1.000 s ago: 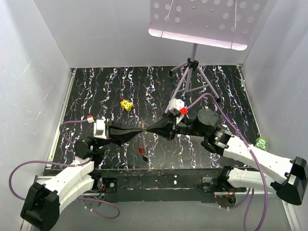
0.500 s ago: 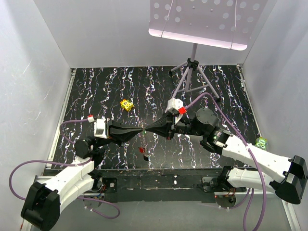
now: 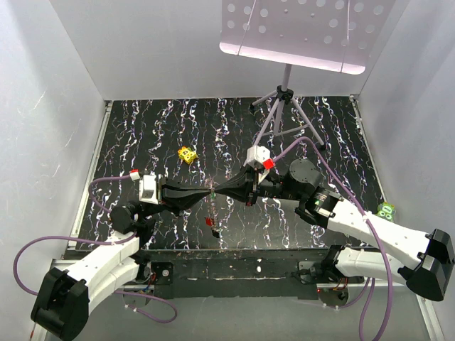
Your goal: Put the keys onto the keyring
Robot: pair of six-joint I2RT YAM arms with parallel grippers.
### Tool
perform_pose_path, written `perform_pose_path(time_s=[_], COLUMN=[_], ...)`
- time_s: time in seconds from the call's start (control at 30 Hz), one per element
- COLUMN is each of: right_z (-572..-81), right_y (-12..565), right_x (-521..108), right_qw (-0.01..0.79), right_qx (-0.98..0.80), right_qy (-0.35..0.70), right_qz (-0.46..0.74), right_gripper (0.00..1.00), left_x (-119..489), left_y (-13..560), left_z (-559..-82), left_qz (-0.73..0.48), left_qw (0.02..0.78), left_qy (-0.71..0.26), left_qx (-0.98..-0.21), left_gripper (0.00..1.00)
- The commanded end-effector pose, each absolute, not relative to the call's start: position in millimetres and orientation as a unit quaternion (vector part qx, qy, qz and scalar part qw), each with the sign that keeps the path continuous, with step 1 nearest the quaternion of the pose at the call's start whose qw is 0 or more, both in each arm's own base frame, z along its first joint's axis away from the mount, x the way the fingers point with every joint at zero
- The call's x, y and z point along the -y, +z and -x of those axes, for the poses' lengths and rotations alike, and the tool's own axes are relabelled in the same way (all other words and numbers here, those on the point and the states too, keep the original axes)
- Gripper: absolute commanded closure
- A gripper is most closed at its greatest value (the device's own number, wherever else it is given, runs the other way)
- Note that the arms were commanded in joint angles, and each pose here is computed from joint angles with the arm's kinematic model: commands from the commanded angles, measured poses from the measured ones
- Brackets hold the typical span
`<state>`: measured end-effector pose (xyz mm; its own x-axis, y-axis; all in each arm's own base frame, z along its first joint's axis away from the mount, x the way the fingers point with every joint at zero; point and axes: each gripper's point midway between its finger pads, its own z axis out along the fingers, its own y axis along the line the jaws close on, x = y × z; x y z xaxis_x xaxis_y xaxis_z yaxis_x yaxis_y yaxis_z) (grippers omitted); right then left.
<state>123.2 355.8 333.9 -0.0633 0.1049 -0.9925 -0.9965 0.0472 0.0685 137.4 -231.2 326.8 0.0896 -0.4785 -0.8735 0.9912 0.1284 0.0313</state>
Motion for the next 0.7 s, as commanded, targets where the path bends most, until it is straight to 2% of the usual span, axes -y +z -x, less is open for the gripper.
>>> perform_pose_path(time_s=[0.0,0.67], right_z=[-126.2,-125.2], right_y=[374.2,373.6], right_x=[-356.1,-353.5], right_qw=[0.564,0.569], right_qx=[-0.456,-0.447], right_qy=[0.532,0.527], right_qz=[0.437,0.446], right_gripper=[0.99,0.99], left_x=[224.1,222.6], left_y=[346.3,347.2], left_z=[-119.0,-118.1], left_qz=[-0.366,-0.364], left_qw=[0.684,0.686], left_qy=[-0.553,-0.551], left_qx=[-0.306,-0.305], left_gripper=[1.00,1.00])
